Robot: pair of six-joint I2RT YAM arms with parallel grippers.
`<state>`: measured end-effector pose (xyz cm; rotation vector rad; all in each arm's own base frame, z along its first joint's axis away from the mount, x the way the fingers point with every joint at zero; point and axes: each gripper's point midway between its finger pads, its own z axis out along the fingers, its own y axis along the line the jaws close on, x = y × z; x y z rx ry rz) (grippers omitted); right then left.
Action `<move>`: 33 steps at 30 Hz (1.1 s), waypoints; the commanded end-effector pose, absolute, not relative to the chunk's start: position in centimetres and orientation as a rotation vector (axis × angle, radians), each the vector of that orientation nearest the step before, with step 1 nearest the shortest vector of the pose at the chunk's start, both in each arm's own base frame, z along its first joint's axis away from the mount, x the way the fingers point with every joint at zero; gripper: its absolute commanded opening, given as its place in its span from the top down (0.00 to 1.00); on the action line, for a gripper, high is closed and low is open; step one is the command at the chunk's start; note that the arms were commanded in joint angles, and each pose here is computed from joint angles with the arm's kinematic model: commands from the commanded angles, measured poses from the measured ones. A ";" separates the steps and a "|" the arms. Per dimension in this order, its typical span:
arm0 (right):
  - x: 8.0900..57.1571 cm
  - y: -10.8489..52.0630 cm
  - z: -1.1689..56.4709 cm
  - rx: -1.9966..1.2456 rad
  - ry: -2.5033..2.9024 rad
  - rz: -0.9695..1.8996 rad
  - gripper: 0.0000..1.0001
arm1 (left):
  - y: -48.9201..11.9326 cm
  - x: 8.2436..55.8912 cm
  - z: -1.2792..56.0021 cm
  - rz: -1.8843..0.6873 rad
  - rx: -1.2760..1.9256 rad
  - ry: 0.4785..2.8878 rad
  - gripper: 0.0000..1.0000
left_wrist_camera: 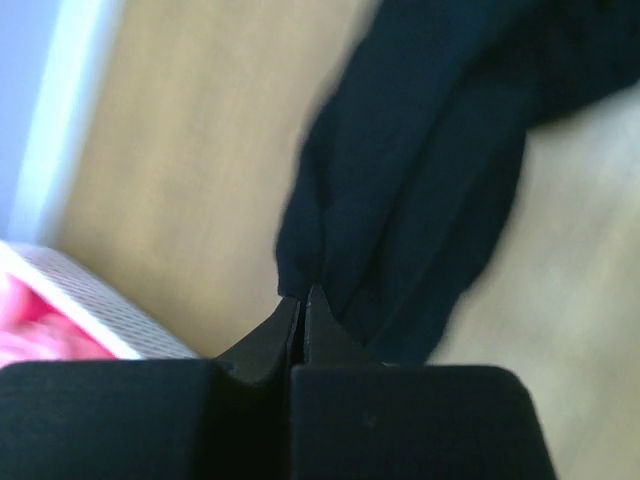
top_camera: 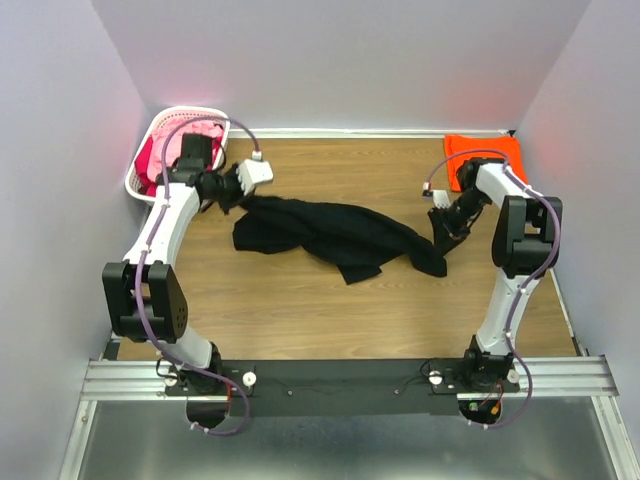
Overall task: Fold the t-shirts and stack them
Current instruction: Flatten the tshirt out
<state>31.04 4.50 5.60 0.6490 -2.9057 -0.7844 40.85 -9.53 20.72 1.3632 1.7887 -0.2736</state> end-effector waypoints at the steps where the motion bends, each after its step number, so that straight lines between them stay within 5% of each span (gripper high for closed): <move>1: 28.4 4.3 6.8 0.692 -2.823 -0.768 0.51 | -6.3 36.6 15.1 -0.214 1.541 1.889 1.00; 4: 29.9 4.1 8.5 0.741 -2.904 -0.751 0.38 | -5.9 36.3 13.8 -0.205 1.511 1.943 1.00; 6: 30.5 4.3 10.5 0.827 -2.966 -0.758 0.37 | -6.4 36.6 13.4 -0.254 1.487 1.960 1.00; 12: 29.2 4.7 12.5 1.059 -2.993 -0.668 0.62 | -7.1 38.2 11.5 -0.324 1.370 2.072 1.00; 17: 28.4 4.9 12.3 1.163 -2.991 -0.571 0.64 | -7.2 39.1 10.9 -0.342 1.331 2.109 1.00; 25: 28.5 3.4 7.8 1.291 -2.936 -0.375 0.49 | -7.1 39.8 11.4 -0.324 1.323 2.109 1.00; 33: 29.1 2.9 2.6 1.316 -2.892 -0.309 0.48 | -7.1 40.1 11.7 -0.316 1.316 2.105 1.00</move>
